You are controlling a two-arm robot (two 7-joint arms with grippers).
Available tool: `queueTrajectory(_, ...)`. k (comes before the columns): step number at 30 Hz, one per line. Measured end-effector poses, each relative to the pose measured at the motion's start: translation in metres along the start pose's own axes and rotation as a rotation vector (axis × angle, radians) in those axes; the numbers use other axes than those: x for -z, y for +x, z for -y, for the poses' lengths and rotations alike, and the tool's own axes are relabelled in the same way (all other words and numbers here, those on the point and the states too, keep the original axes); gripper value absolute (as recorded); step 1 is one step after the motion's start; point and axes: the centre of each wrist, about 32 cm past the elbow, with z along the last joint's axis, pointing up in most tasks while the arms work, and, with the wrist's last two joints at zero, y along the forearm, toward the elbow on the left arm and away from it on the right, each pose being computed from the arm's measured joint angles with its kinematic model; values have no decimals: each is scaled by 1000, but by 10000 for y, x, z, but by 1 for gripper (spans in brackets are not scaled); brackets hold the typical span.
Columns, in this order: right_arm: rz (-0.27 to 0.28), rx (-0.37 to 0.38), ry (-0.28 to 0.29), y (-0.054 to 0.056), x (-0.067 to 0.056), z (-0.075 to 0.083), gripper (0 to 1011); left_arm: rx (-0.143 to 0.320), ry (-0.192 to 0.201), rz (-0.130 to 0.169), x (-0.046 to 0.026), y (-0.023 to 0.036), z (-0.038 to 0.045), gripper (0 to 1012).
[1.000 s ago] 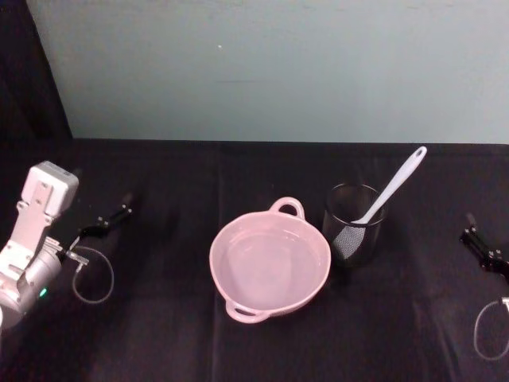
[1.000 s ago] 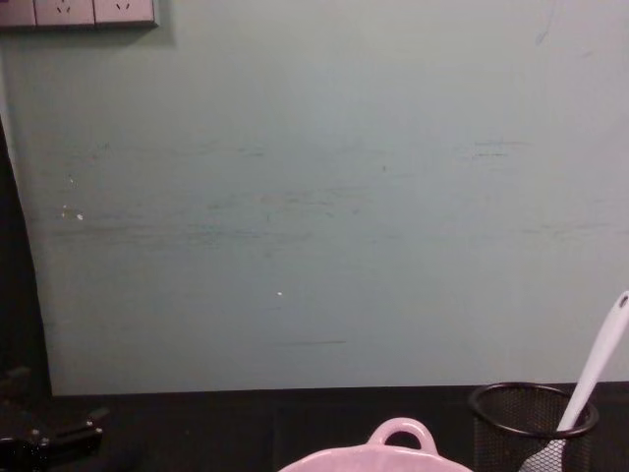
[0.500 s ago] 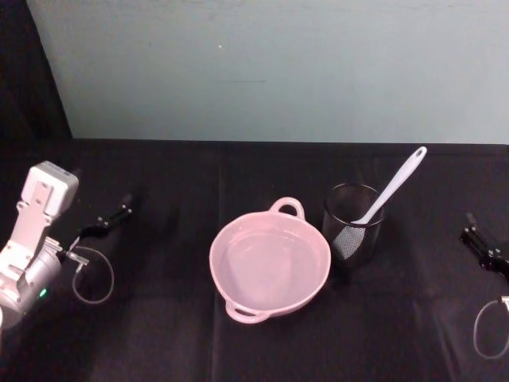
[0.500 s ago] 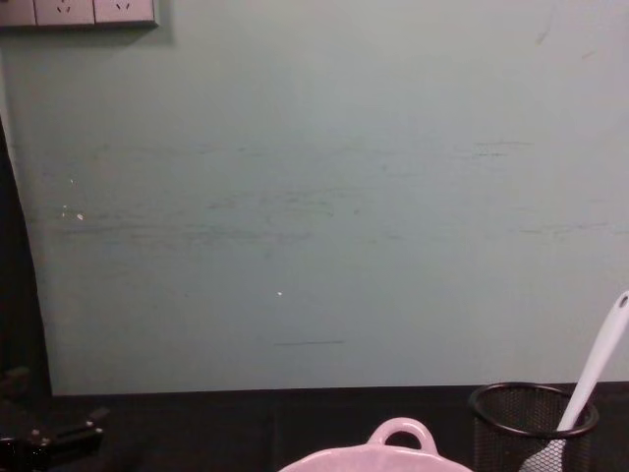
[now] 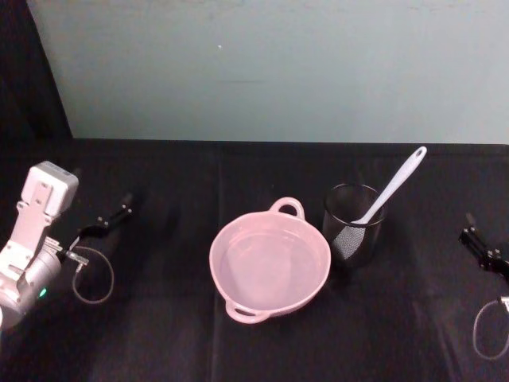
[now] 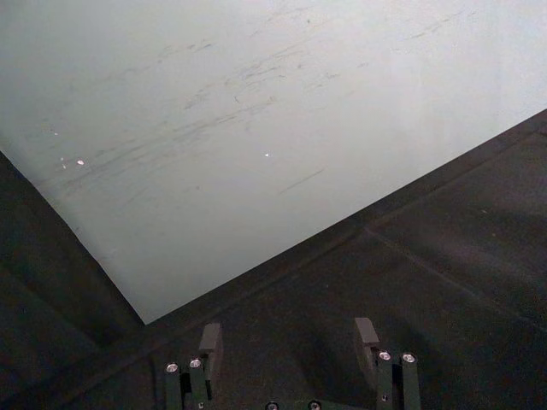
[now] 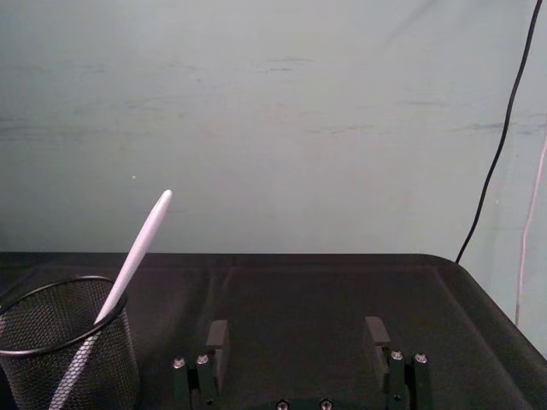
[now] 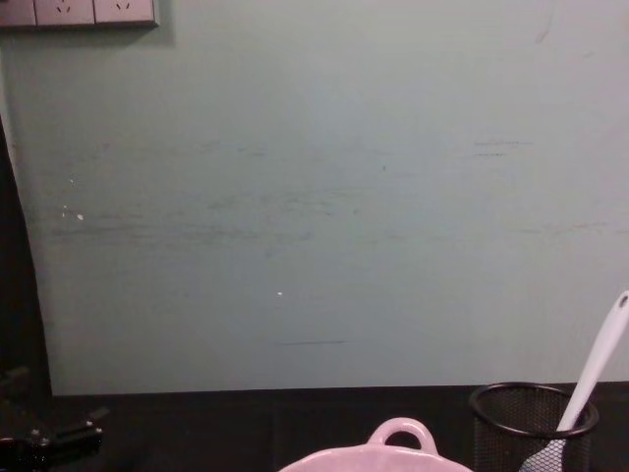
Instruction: Use the one hand to pick up the spoon and stir the clear water in the bowl.
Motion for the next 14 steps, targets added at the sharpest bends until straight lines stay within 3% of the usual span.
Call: queueTrajectory(14,0,-1,0,0,0,0,1004,0,0,0,0,0,0,1005)
